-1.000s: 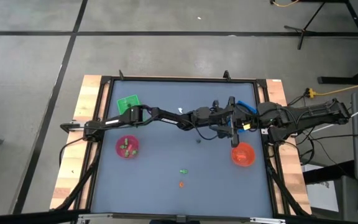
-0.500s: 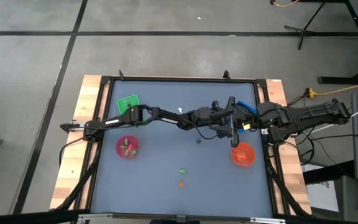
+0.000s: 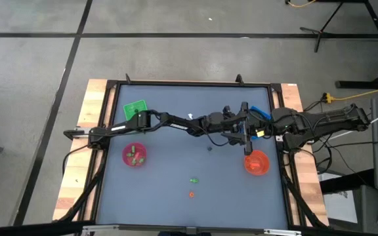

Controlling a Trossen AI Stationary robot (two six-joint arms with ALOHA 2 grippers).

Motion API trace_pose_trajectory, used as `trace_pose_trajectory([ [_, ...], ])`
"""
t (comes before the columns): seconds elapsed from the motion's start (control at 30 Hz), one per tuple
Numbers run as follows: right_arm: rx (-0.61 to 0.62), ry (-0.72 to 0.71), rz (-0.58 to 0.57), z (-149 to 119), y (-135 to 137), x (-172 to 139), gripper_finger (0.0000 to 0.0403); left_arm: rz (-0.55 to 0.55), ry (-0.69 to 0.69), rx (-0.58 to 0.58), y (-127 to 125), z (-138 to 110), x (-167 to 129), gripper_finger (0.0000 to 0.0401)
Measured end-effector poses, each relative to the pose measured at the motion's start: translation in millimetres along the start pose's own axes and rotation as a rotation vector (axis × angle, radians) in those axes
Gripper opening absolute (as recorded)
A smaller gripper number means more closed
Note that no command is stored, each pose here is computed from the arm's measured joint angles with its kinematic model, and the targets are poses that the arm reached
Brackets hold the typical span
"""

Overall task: Sort Halloween decoration
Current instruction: Put the small white ghost toy into the blue basket, then put the small black skull toy into the green basket

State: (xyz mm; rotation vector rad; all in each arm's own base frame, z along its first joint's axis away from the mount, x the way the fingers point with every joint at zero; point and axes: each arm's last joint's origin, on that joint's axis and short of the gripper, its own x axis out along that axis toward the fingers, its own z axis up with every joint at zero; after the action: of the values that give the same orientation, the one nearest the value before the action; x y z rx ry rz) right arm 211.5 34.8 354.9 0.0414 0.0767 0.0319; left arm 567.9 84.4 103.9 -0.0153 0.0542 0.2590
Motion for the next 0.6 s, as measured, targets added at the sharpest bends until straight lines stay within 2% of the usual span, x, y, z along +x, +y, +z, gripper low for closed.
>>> trace_pose_trajectory([
  [0.27, 0.000, 0.000, 0.000, 0, 0, 0, 0.0214, 0.001, 0.025, 0.004, 0, 0, 0, 0.0139],
  [0.6, -0.001, 0.010, 0.009, -1, 0, 0, 0.0214, 0.006, 0.015, 0.014, 0, 29, -3, 0.0140],
])
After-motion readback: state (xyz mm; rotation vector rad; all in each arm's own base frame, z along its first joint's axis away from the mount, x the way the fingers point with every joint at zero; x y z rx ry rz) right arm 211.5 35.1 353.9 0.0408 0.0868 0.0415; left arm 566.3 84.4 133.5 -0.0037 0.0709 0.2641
